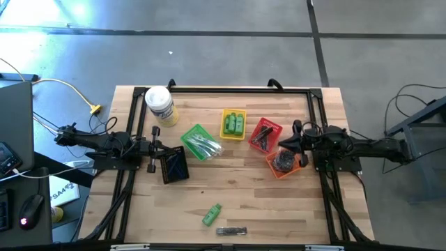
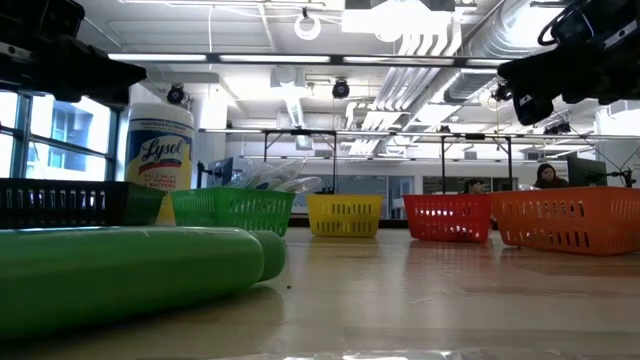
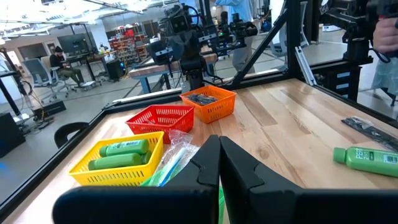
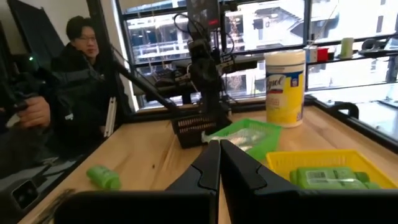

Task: Pick & Place Travel size toiletries

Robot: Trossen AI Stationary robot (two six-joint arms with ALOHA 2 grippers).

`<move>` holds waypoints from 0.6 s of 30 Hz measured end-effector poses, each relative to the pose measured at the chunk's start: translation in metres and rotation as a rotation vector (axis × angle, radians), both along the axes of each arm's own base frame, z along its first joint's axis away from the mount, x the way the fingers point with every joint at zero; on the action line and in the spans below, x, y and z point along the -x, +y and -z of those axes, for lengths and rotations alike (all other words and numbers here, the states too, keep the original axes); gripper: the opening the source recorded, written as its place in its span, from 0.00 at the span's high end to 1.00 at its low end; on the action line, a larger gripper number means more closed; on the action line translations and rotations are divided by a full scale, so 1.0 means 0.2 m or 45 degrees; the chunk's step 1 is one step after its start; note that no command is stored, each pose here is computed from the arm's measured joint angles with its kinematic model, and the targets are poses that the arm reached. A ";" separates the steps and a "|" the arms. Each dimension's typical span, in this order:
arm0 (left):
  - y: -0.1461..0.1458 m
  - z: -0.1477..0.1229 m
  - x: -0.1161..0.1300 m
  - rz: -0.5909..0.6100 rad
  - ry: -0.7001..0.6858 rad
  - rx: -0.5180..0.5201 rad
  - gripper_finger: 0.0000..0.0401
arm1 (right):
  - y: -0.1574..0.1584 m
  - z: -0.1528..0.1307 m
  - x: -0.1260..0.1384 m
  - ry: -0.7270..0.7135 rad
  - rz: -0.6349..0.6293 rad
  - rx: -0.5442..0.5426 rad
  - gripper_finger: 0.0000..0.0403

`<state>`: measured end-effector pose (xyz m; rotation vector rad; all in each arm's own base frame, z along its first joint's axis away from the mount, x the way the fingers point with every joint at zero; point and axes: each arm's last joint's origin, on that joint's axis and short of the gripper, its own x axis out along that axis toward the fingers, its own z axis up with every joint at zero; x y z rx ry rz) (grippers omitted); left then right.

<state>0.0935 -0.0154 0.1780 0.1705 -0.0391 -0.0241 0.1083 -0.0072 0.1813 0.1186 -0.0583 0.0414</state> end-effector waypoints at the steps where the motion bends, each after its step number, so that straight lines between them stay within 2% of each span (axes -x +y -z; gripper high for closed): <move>1: 0.00 0.00 0.00 0.000 0.000 0.000 1.00 | 0.00 0.01 0.00 0.005 -0.008 0.000 0.99; 18: 0.00 0.00 0.00 0.001 0.002 0.028 1.00 | 0.00 0.06 0.00 0.058 -0.030 -0.015 0.99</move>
